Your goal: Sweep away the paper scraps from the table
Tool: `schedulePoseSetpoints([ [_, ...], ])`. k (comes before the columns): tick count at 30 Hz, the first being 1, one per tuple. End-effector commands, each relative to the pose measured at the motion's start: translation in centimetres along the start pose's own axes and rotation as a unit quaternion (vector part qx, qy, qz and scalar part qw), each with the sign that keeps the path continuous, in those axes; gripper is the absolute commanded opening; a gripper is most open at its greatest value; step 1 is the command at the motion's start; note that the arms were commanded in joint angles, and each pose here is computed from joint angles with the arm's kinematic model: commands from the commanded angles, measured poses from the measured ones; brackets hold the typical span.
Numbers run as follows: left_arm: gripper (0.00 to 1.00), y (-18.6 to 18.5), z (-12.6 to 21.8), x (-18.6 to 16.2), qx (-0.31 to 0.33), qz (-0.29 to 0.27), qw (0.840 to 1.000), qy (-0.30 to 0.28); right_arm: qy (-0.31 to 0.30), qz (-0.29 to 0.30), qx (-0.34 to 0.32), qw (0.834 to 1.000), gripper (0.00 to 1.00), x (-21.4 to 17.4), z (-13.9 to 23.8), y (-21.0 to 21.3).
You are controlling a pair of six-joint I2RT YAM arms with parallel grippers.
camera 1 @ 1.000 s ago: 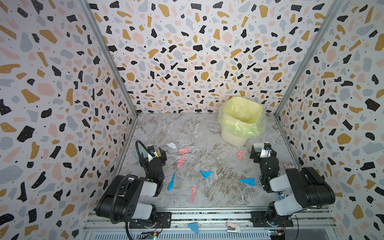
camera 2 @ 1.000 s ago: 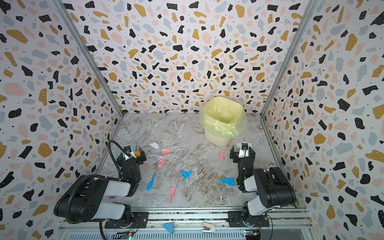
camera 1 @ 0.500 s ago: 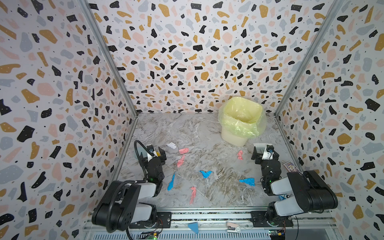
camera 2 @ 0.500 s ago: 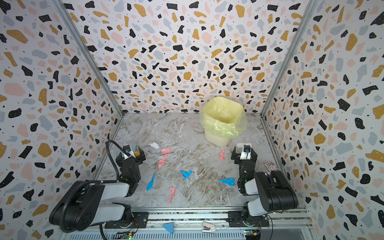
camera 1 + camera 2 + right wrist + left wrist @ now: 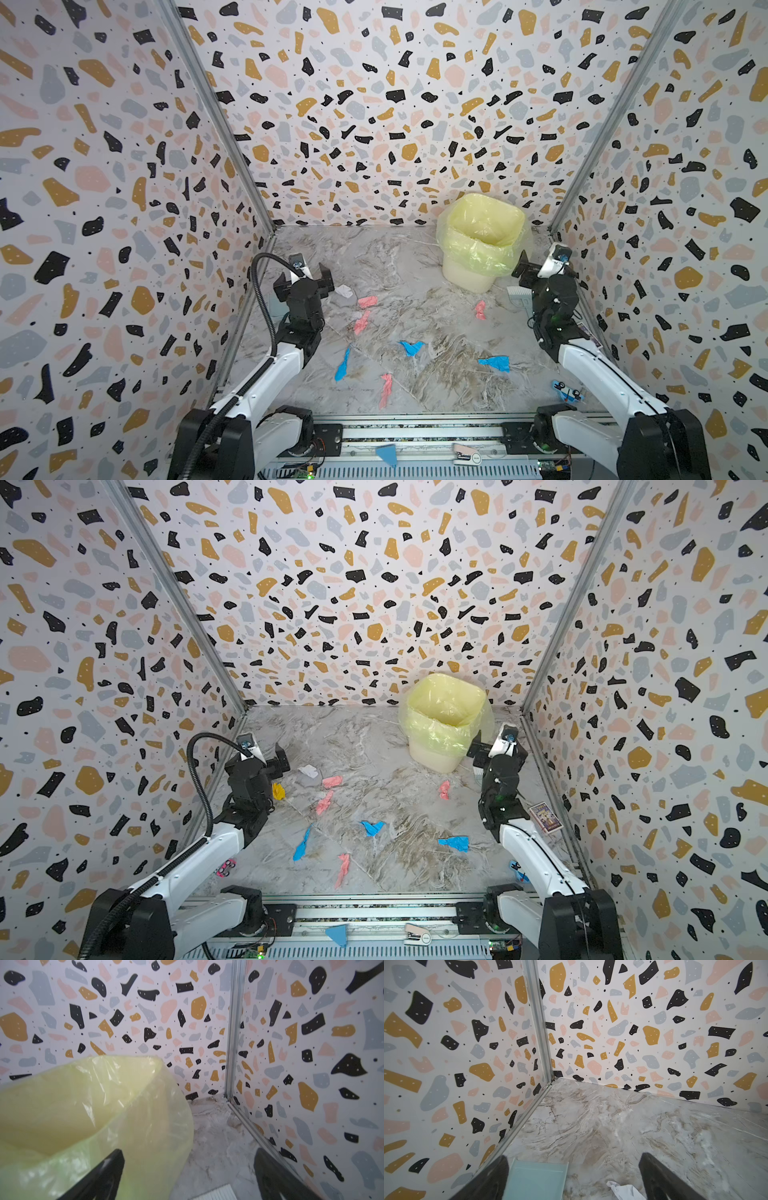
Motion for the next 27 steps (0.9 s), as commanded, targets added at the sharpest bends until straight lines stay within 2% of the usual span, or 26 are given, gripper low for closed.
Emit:
schedulePoseSetpoints([
  [1,1.00,-1.0,-0.4,-0.5,-0.026,0.000,0.999,0.045,0.086,-0.014,0.019,0.996,0.99,0.0,-2.0,0.1],
  [4,1.00,-1.6,-0.6,-0.4,-0.044,0.019,0.998,0.052,0.096,-0.058,0.047,0.993,0.99,1.3,-4.3,-0.1],
  [9,1.00,-2.3,-0.8,-0.3,-0.063,0.034,0.996,0.059,0.078,-0.117,0.093,0.986,0.99,3.5,-7.7,-0.6],
  [17,1.00,-2.6,-0.8,-0.7,-0.073,0.030,0.994,0.071,0.073,-0.163,0.165,0.970,0.98,4.1,-11.9,-1.2],
  [27,1.00,-2.9,-1.0,-1.2,-0.081,0.036,0.993,0.082,0.086,-0.186,0.229,0.952,0.97,3.7,-15.4,-1.2],
])
Point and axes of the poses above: each gripper's point midway between its finger pads, its own z axis back along the fingers, its own y axis along the line the jaws close on, x = y × z, the point moved 6 cm from there along z, back along the fingers, and after that the axes turned 9 degrees about z, right-handed, at the moved point
